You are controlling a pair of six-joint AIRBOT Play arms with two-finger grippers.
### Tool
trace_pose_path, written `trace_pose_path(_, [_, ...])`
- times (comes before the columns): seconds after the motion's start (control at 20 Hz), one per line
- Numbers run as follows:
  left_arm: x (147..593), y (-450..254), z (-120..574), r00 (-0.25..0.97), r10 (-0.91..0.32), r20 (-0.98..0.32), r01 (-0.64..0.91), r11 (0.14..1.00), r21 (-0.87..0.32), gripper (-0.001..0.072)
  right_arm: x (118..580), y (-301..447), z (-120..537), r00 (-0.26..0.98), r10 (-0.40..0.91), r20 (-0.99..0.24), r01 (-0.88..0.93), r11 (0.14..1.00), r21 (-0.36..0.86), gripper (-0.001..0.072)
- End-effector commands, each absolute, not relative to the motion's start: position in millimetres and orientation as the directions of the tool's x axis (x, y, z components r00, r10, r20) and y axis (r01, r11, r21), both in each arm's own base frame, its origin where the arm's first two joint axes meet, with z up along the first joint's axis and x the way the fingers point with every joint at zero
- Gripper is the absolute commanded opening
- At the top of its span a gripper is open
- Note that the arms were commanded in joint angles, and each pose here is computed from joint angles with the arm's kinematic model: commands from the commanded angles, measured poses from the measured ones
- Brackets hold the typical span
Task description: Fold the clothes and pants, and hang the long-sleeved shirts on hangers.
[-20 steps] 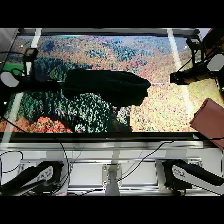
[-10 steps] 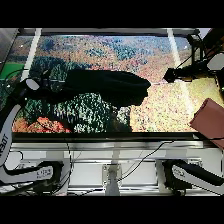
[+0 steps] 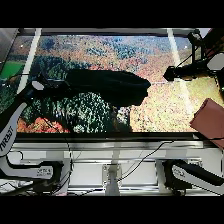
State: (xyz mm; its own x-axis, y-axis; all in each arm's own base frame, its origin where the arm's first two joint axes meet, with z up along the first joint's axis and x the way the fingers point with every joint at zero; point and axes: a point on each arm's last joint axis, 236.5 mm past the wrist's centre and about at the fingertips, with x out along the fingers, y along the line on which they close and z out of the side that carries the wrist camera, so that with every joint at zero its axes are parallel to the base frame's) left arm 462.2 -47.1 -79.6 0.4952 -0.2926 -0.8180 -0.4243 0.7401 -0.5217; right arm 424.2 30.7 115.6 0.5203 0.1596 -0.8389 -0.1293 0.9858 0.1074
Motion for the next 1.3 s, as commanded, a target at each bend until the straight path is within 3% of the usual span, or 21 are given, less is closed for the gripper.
trace_pose_path(0.0, [470, -42, -100, 0.504, -0.266, -0.822, -0.480, 0.704, -0.523, 0.0530, 419, 31, 103, 0.492, 0.161, -0.856, -0.123, 0.986, 0.115, 0.0594])
trace_pose_path(0.1, [473, -39, -105, 0.509, -0.256, -0.822, -0.485, 0.704, -0.519, 0.0342, 406, 31, 71, 0.429, 0.161, -0.889, -0.115, 0.986, 0.123, 0.0486])
trace_pose_path(0.2, [478, -36, -102, 0.532, -0.241, -0.812, -0.461, 0.722, -0.516, 0.0059, 394, 36, 33, 0.383, 0.182, -0.906, -0.095, 0.983, 0.158, 0.0475])
trace_pose_path(0.25, [479, -35, -101, 0.537, -0.238, -0.809, -0.442, 0.738, -0.510, 0.0038, 390, 43, 15, 0.374, 0.210, -0.903, -0.079, 0.978, 0.194, 0.0450])
trace_pose_path(0.4, [485, -35, -94, 0.550, -0.239, -0.800, -0.367, 0.791, -0.489, 0.0037, 394, 59, -22, 0.436, 0.279, -0.856, 0.004, 0.950, 0.311, 0.0381])
trace_pose_path(0.6, [504, -34, -53, 0.621, -0.235, -0.748, -0.300, 0.810, -0.503, 0.0037, 395, 79, -54, 0.403, 0.363, -0.840, 0.034, 0.911, 0.411, 0.0383])
trace_pose_path(0.65, [508, -34, -43, 0.636, -0.235, -0.735, -0.279, 0.818, -0.503, 0.0037, 392, 92, -63, 0.366, 0.419, -0.831, 0.023, 0.889, 0.458, 0.0405])
trace_pose_path(0.75, [511, -35, -29, 0.657, -0.235, -0.716, -0.235, 0.839, -0.490, 0.0037, 386, 119, -74, 0.307, 0.536, -0.786, 0.017, 0.823, 0.568, 0.0543])
trace_pose_path(0.9, [510, -36, -25, 0.662, -0.236, -0.712, -0.231, 0.839, -0.493, 0.0038, 399, 143, -84, 0.326, 0.613, -0.719, 0.056, 0.747, 0.663, 0.0557])
trace_pose_path(1.1, [509, -36, -25, 0.658, -0.239, -0.714, -0.230, 0.839, -0.493, 0.0038, 434, 171, -87, 0.353, 0.626, -0.695, 0.031, 0.735, 0.677, 0.0540])
trace_pose_path(1.15, [509, -37, -25, 0.657, -0.239, -0.715, -0.230, 0.839, -0.493, 0.0037, 443, 180, -84, 0.353, 0.632, -0.690, 0.002, 0.737, 0.676, 0.0449])
trace_pose_path(1.2, [509, -37, -25, 0.657, -0.240, -0.715, -0.229, 0.839, -0.493, 0.0038, 454, 188, -79, 0.361, 0.632, -0.685, -0.036, 0.744, 0.667, 0.0304])
trace_pose_path(1.25, [509, -37, -24, 0.659, -0.240, -0.713, -0.229, 0.839, -0.493, 0.0037, 462, 192, -72, 0.371, 0.629, -0.683, -0.072, 0.753, 0.654, 0.0094])
